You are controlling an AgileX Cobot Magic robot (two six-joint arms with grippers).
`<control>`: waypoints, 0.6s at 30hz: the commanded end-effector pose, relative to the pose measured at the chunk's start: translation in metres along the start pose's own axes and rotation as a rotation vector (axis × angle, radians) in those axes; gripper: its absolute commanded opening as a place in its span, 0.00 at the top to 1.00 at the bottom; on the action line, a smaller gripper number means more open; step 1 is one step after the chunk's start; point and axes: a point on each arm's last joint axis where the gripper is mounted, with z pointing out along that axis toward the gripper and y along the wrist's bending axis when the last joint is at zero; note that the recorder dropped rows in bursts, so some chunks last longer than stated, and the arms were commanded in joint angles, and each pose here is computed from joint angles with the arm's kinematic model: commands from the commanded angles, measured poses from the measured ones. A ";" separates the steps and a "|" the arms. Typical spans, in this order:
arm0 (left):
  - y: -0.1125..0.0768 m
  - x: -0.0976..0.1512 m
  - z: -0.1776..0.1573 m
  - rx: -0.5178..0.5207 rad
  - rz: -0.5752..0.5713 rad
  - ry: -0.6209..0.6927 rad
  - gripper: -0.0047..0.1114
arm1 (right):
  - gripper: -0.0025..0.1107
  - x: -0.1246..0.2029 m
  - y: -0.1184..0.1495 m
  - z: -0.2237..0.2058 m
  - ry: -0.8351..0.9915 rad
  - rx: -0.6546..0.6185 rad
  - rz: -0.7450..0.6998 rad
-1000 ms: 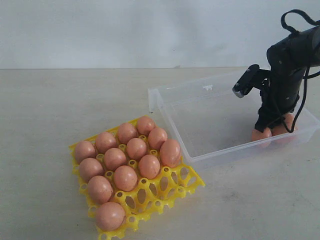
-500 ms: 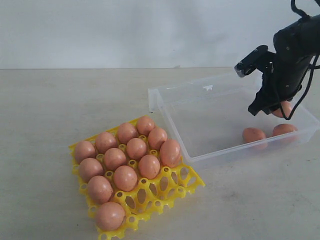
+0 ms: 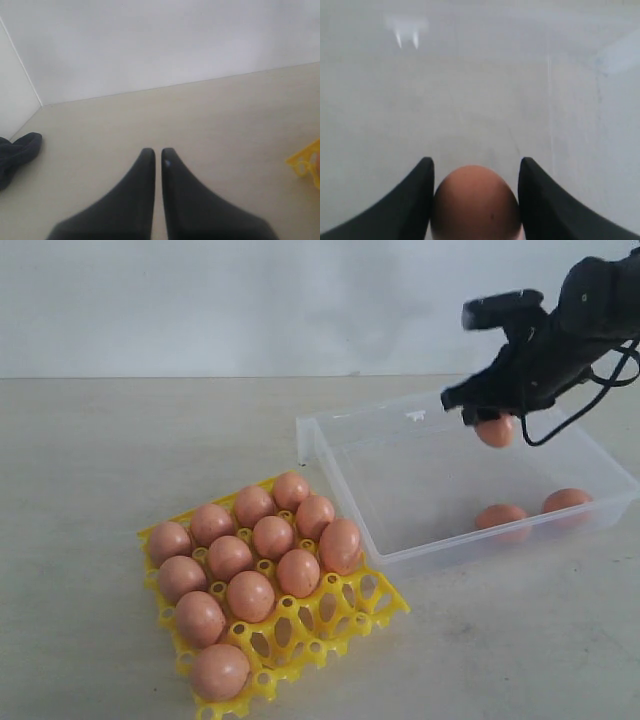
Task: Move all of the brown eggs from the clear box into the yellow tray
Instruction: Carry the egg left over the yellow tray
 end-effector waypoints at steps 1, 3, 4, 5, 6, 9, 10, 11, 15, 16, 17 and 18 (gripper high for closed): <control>0.000 0.001 0.000 0.005 -0.004 -0.004 0.92 | 0.98 -0.025 0.006 -0.037 -0.330 -0.061 0.319; 0.000 0.001 0.000 0.005 -0.004 -0.004 0.92 | 0.98 -0.021 0.012 -0.050 -0.416 -0.054 0.388; 0.000 0.001 0.000 0.005 -0.004 -0.004 0.92 | 0.98 -0.017 0.016 -0.053 -0.434 -0.047 0.385; 0.000 0.001 0.000 0.005 -0.004 -0.004 0.92 | 0.98 -0.013 0.022 -0.060 -0.455 -0.045 0.377; 0.000 0.001 0.000 0.005 -0.004 -0.004 0.92 | 0.98 -0.008 0.029 -0.066 -0.470 -0.049 0.366; 0.000 0.001 0.000 0.005 -0.004 -0.004 0.92 | 0.98 0.005 0.054 -0.088 -0.506 -0.085 0.325; 0.000 0.001 0.000 0.005 -0.004 -0.004 0.92 | 0.98 0.009 0.062 -0.095 -0.520 -0.097 0.311; 0.000 0.001 0.000 0.005 -0.004 -0.004 0.92 | 0.98 0.013 0.073 -0.102 -0.536 -0.116 0.292; 0.000 0.001 0.000 0.005 -0.004 -0.004 0.92 | 0.98 0.025 0.114 -0.131 -0.575 -0.226 0.241; 0.000 0.001 0.000 0.005 -0.004 -0.004 0.92 | 0.98 0.027 0.122 -0.138 -0.582 -0.253 0.240; 0.000 0.001 0.000 0.005 -0.004 -0.004 0.92 | 0.98 0.028 0.132 -0.146 -0.592 -0.286 0.227; 0.000 0.001 0.000 0.005 -0.004 -0.004 0.92 | 0.98 0.030 0.141 -0.154 -0.599 -0.317 0.208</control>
